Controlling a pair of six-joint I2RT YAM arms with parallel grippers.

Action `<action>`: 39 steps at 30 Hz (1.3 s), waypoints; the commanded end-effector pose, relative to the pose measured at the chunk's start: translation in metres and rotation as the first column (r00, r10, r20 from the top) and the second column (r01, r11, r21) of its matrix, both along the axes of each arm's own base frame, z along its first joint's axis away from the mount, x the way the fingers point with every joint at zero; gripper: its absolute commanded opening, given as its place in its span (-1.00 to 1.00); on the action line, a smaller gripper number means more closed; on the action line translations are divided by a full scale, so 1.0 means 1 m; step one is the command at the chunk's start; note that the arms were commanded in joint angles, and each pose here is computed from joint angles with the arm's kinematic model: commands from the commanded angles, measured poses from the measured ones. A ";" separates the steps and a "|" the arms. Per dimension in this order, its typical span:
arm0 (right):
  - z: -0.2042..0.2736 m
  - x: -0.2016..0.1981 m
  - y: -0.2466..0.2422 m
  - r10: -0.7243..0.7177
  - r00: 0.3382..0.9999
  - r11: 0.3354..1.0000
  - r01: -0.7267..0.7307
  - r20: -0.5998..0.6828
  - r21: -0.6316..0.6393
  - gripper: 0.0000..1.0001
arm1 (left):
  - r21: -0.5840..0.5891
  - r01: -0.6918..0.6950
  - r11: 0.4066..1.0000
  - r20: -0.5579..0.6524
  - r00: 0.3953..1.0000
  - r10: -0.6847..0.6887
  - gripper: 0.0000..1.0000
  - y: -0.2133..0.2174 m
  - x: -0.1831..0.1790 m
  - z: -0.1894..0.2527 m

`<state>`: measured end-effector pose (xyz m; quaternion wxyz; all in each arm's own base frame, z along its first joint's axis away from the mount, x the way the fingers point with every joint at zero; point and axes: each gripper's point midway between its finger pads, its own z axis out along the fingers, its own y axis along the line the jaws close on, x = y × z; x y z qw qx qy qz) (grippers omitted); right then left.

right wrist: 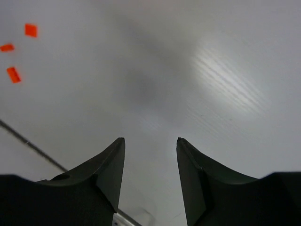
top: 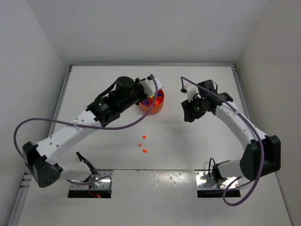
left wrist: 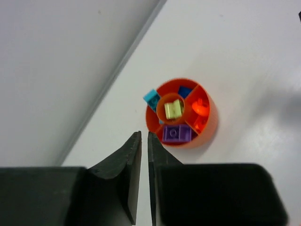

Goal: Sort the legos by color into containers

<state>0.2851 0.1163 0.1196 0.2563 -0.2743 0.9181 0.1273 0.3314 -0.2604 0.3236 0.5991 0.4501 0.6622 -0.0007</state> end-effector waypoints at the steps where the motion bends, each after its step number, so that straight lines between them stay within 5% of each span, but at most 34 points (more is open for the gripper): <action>1: -0.005 -0.030 0.040 0.224 0.966 0.967 -0.204 -0.127 0.155 -0.04 | 0.008 -0.035 0.999 -0.273 0.961 0.036 -0.66 0.039 -0.025 -0.062; 3: -0.001 -0.037 0.063 0.308 0.942 0.940 -0.280 -0.133 0.196 -0.04 | 0.022 -0.081 0.997 -0.341 0.936 0.083 -0.28 0.070 -0.031 -0.079; 4: -0.004 -0.045 0.069 0.342 0.928 0.929 -0.310 -0.150 0.200 -0.04 | 0.018 -0.094 0.995 -0.359 0.928 0.094 0.24 0.080 -0.032 -0.082; 6: -0.002 -0.055 0.093 0.423 0.894 0.897 -0.389 -0.147 0.211 -0.04 | -0.007 -0.157 0.988 -0.386 0.912 0.142 0.51 0.114 -0.033 -0.087; 8: -0.015 -0.071 0.114 0.494 0.849 0.866 -0.462 -0.187 0.192 -0.04 | -0.044 -0.172 0.984 -0.400 0.906 0.140 0.99 0.128 -0.035 -0.088; 12: -0.034 -0.087 0.150 0.574 0.787 0.818 -0.564 -0.227 0.114 -0.07 | -0.106 -0.360 0.927 -0.441 0.852 0.281 0.99 0.178 -0.024 -0.098; 21: -0.067 -0.094 0.207 0.546 0.809 0.806 -0.578 -0.217 -0.129 -0.09 | -0.150 -0.604 0.783 -0.512 0.725 0.461 0.99 0.250 -0.019 -0.119; 39: -0.121 -0.119 0.231 0.485 0.835 0.791 -0.546 -0.262 -0.276 -0.33 | -0.212 -0.664 0.717 -0.511 0.700 0.498 0.99 0.278 -0.029 -0.114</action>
